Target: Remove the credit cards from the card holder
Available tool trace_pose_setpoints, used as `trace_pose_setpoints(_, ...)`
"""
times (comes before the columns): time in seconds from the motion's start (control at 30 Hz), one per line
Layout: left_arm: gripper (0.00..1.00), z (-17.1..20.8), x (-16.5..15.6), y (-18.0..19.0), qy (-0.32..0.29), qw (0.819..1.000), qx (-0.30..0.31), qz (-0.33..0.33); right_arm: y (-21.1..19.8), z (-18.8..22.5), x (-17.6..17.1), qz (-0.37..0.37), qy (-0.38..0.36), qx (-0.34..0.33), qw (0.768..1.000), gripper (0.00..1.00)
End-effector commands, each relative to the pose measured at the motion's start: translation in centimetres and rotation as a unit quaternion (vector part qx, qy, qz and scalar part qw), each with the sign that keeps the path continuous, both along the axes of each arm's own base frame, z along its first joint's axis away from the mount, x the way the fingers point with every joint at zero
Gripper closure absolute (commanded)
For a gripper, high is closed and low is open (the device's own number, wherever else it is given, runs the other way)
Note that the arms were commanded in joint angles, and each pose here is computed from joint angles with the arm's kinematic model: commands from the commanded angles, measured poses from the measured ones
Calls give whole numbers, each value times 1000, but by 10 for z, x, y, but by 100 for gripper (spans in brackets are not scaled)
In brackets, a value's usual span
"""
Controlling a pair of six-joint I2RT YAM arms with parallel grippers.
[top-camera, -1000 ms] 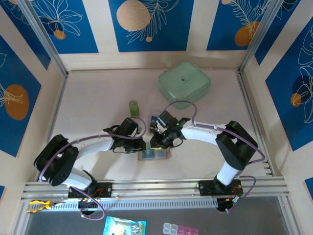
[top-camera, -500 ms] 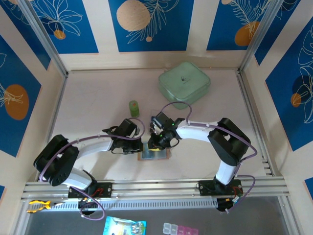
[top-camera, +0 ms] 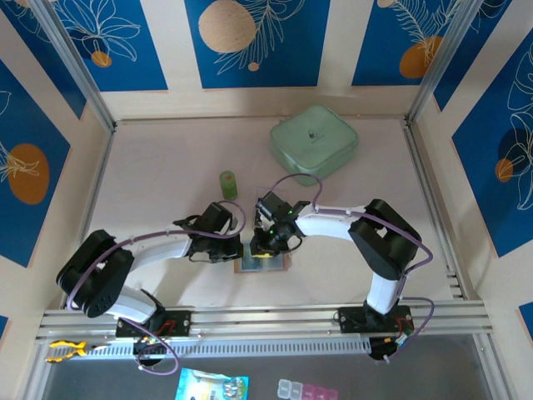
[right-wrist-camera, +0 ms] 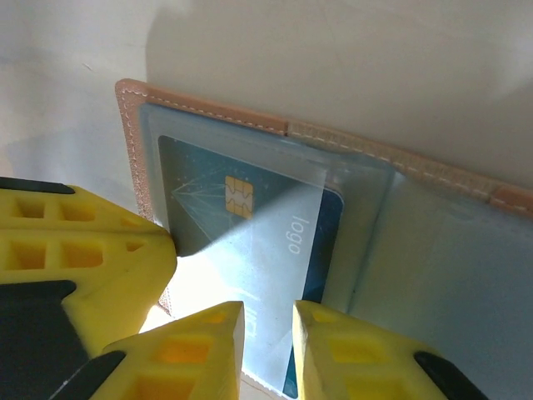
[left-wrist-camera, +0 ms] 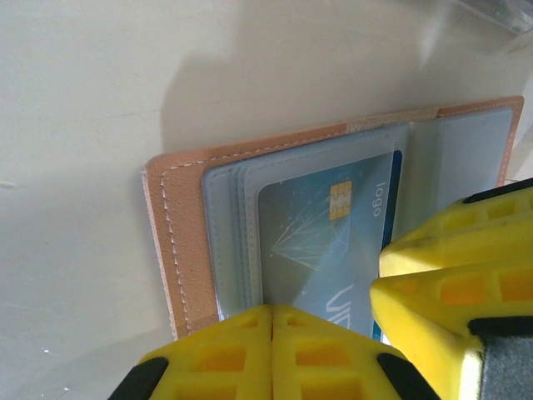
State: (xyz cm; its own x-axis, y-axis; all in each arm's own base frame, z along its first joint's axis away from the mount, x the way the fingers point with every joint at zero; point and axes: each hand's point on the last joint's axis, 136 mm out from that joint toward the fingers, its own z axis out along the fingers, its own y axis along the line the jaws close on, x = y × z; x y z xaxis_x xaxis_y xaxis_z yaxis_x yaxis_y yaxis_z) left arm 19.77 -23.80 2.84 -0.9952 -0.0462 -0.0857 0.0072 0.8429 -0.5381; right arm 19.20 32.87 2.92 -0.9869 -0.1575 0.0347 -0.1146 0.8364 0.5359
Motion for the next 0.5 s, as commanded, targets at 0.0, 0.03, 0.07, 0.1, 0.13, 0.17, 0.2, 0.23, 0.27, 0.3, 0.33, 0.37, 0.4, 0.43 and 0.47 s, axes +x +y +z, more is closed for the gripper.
trace_pose_setpoints(0.0,93,-8,-5,9,8,1000,13,-1,7,-1,-3,2,12,10,1000,77)
trace_pose_setpoints(0.03,93,-8,-5,9,8,1000,12,-1,9,0,-4,2,13,15,1000,78)
trace_pose_setpoints(0.07,93,-8,-5,9,8,1000,13,0,9,0,-3,1,13,18,1000,78)
trace_pose_setpoints(0.1,93,-8,-5,9,8,1000,12,-1,10,0,-4,2,14,20,1000,79)
trace_pose_setpoints(0.13,93,-8,-5,9,9,1000,12,-1,11,1,-4,2,15,23,1000,80)
trace_pose_setpoints(0.17,93,-8,-5,9,8,1000,12,-1,11,1,-4,1,16,24,1000,80)
trace_pose_setpoints(0.2,93,-8,-5,8,9,1000,12,-1,11,0,-4,1,16,24,1000,81)
trace_pose_setpoints(0.23,93,-9,-5,9,9,1000,12,-1,10,0,-5,2,17,23,1000,81)
trace_pose_setpoints(0.27,93,-9,-5,8,10,1000,11,-2,9,-1,-5,1,17,21,1000,80)
trace_pose_setpoints(0.3,93,-9,-5,8,11,1000,12,-2,7,-2,-6,0,17,17,1000,80)
trace_pose_setpoints(0.33,93,-9,-5,7,11,1000,10,-3,5,-3,-5,-1,16,11,1000,80)
trace_pose_setpoints(0.37,93,-9,-5,7,12,1000,11,-4,3,-4,-6,-2,15,5,1000,79)
trace_pose_setpoints(0.4,93,-10,-5,7,12,1000,11,-3,1,-5,-6,-3,14,1,1000,77)
trace_pose_setpoints(0.43,93,-10,-5,8,13,1000,12,-4,-1,-5,-6,-4,14,-6,1000,76)
trace_pose_setpoints(0.47,93,-10,-5,8,13,1000,13,-3,-3,-6,-6,-5,13,-11,1000,75)
